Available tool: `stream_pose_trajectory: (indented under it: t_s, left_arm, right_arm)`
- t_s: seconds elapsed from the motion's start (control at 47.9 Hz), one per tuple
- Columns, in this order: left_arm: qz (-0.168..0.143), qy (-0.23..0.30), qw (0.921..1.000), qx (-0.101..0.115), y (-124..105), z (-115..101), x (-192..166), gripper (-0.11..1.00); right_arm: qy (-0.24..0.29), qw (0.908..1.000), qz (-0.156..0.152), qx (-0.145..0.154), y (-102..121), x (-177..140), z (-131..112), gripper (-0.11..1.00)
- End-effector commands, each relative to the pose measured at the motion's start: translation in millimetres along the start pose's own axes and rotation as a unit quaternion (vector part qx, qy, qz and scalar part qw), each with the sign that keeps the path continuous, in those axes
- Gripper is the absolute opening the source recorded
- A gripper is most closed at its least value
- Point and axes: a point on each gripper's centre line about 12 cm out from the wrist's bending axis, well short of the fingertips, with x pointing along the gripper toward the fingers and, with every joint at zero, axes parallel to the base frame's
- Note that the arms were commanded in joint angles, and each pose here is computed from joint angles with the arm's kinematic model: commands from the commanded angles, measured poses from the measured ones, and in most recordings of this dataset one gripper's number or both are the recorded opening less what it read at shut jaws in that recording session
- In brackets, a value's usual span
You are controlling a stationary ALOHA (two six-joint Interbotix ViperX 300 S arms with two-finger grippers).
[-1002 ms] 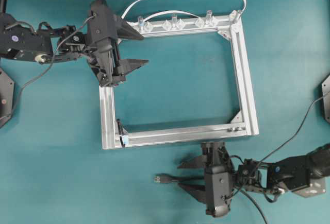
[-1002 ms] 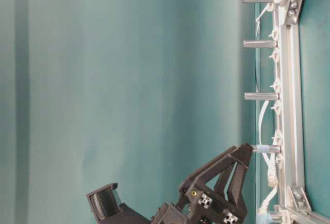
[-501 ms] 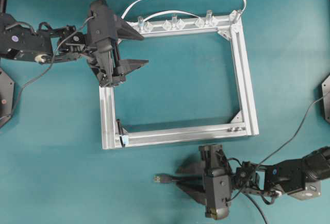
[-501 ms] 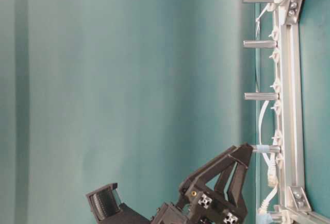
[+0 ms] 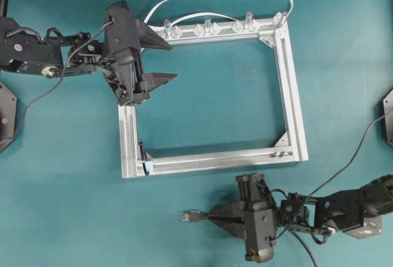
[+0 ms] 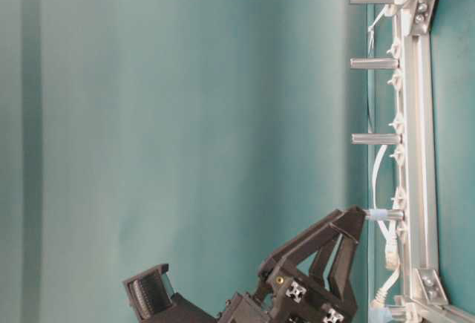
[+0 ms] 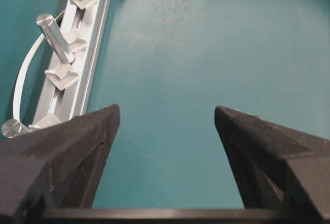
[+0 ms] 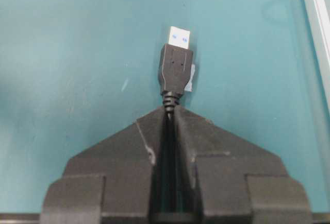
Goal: Insert the wire through the string loop located on the left side.
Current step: 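Lift the cable with the right gripper and carry it toward the frame's lower edge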
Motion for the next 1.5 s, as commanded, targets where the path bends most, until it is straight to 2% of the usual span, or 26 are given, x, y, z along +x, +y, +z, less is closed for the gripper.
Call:
stream_pose_trajectory:
  t_s: [0.0, 0.313, 0.605, 0.835, 1.127, 1.482]
  left_arm:
    - [0.000, -0.019, 0.9998, 0.004, 0, 11, -4, 0.85]
    - [-0.003, -0.022, 0.9997, 0.005, -2, 13, -4, 0.85]
    - [-0.005, -0.023, 0.9997, 0.007, -5, 14, -4, 0.85]
    - [-0.009, -0.024, 0.9996, 0.008, -7, 15, -5, 0.85]
    - [-0.009, -0.026, 0.9996, 0.009, -7, 16, -22, 0.85]
    - [-0.011, -0.025, 0.9996, 0.009, -7, 17, -34, 0.85]
  right_arm:
    - [-0.009, 0.9999, -0.002, 0.009, -2, 1, 10, 0.09]
    - [-0.012, 0.9999, -0.001, 0.009, -2, 0, 12, 0.09]
    - [-0.035, 0.9994, 0.007, 0.005, -2, -13, 35, 0.09]
    - [-0.047, 0.9987, 0.016, -0.008, -6, -23, 57, 0.09]
    - [-0.051, 0.9979, 0.025, -0.030, -13, -33, 78, 0.09]
    - [-0.053, 0.9975, 0.025, -0.039, -19, -37, 86, 0.09]
